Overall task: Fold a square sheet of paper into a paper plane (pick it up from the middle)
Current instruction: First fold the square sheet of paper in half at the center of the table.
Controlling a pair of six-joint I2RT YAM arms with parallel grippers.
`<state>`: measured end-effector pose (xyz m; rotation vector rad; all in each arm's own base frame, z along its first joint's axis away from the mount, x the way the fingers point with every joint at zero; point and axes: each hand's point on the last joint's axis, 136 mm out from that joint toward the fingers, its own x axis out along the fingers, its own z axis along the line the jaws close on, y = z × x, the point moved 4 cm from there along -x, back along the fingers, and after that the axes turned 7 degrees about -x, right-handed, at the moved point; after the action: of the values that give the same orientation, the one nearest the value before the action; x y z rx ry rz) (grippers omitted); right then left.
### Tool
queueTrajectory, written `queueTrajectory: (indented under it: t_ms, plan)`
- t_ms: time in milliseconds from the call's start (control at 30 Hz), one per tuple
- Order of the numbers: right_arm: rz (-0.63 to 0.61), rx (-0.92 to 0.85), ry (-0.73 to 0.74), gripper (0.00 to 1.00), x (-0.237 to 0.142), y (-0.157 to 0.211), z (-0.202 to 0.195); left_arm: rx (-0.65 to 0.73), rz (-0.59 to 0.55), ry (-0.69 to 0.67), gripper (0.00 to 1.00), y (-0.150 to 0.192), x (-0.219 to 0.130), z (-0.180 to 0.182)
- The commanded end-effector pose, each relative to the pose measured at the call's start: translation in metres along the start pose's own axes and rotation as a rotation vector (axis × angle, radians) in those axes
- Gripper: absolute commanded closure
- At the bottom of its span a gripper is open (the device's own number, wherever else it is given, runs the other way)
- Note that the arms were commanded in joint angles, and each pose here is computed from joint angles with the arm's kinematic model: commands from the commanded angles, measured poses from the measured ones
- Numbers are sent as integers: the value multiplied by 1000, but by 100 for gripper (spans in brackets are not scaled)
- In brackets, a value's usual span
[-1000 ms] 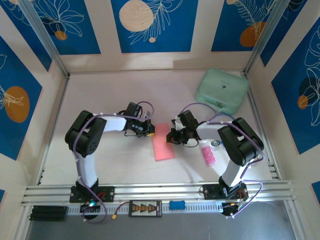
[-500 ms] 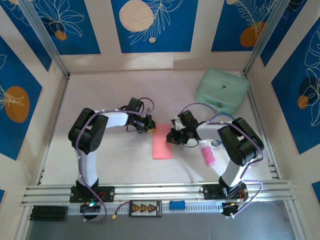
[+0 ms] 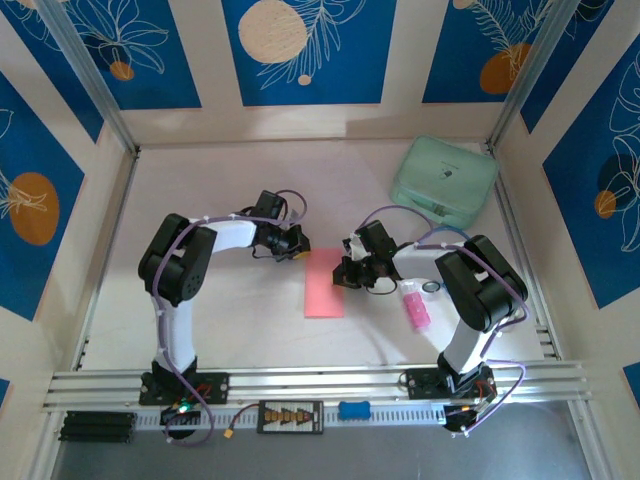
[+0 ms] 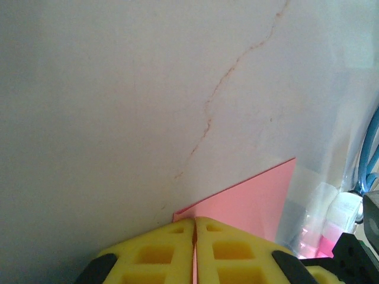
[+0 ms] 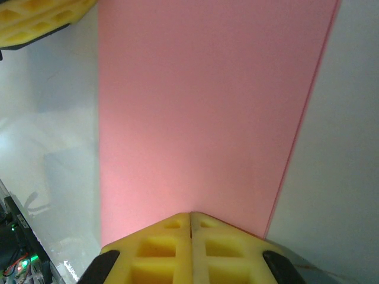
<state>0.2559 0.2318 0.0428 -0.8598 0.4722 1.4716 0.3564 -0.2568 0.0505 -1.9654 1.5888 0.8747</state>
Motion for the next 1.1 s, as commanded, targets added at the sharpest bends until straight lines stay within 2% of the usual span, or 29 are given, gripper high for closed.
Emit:
queueTrajectory:
  t_ms: [0, 300, 533, 667, 867, 1000, 1067]
  plan:
    - [162, 87, 118, 100, 7, 45, -31, 1, -57, 16, 89, -9, -12, 1]
    - [179, 63, 100, 100, 8, 38, -29, 102, -102, 45, 88, 6, -41, -17]
    - [188, 51, 89, 100, 10, 33, -26, 200, -13, 80, 88, 31, -31, -20]
    - [192, 54, 93, 100, 11, 34, -27, 189, 17, 90, 88, 29, -16, -17]
    - [194, 57, 93, 100, 10, 35, -27, 161, 8, 11, 89, 18, 3, 5]
    - [196, 60, 93, 100, 9, 37, -27, 48, -48, -75, 91, 7, 2, 30]
    - [196, 59, 93, 100, 9, 37, -27, 1, -63, -51, 91, 1, 0, 34]
